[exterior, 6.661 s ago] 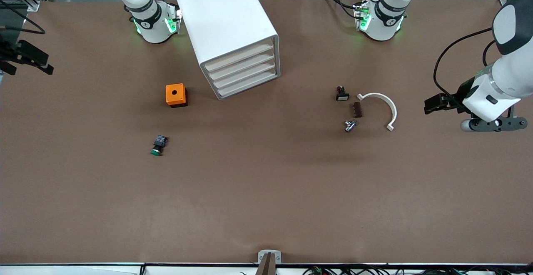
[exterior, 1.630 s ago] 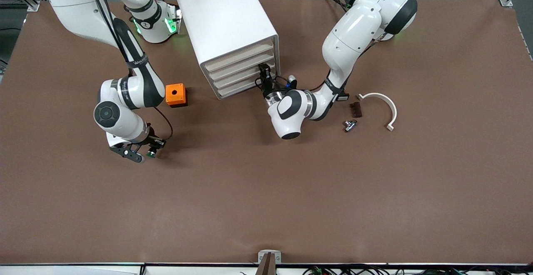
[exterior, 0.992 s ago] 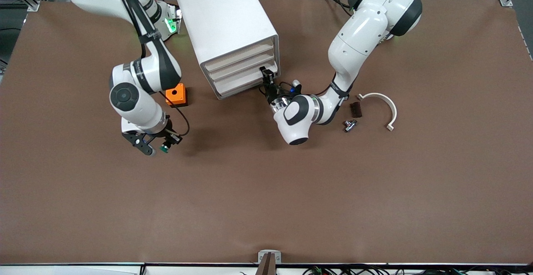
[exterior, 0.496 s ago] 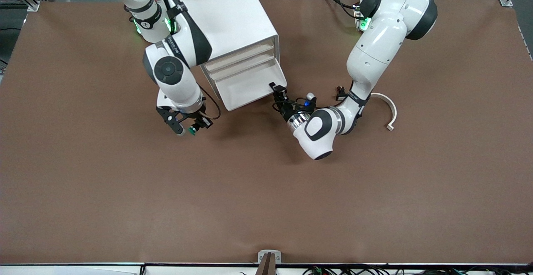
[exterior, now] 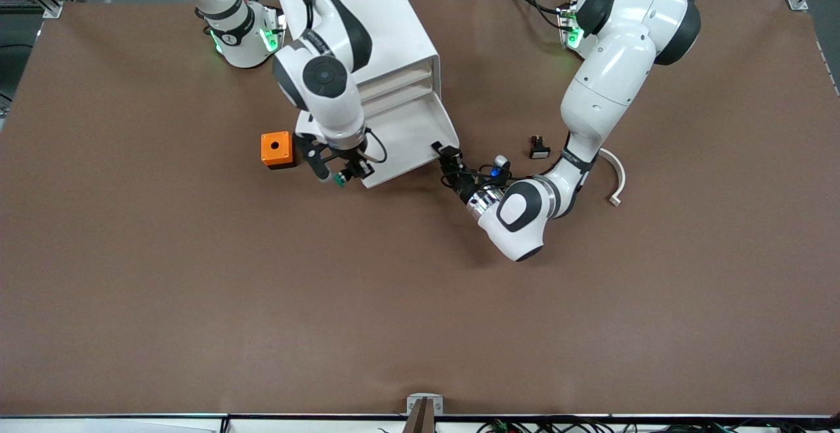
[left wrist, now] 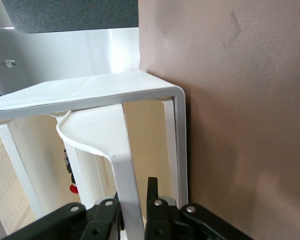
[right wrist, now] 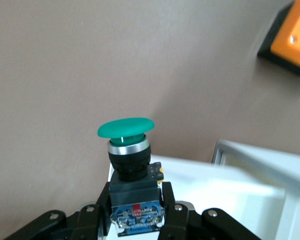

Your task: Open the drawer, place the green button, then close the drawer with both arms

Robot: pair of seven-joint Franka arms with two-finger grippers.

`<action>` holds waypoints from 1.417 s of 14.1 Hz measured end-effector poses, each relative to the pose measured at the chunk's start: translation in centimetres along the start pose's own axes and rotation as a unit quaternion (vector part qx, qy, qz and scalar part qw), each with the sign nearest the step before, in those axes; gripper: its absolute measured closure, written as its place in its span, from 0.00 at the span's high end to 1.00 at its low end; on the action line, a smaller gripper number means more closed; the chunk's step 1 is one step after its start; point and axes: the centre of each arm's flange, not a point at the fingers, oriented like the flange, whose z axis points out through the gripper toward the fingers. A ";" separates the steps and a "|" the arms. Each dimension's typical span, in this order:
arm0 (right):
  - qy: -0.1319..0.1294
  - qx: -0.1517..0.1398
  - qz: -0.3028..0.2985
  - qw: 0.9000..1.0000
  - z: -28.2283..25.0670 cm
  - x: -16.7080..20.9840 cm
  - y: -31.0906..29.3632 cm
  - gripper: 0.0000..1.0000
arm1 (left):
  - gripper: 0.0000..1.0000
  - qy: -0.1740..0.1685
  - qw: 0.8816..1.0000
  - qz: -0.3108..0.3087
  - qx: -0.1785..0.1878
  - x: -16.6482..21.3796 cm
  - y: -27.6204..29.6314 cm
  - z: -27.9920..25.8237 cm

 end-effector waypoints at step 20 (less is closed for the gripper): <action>-0.047 -0.032 0.059 0.997 4.4 -10.9 -0.2 0.42 | 1.00 0.046 0.883 0.447 -0.140 -5.0 -7.8 -8.8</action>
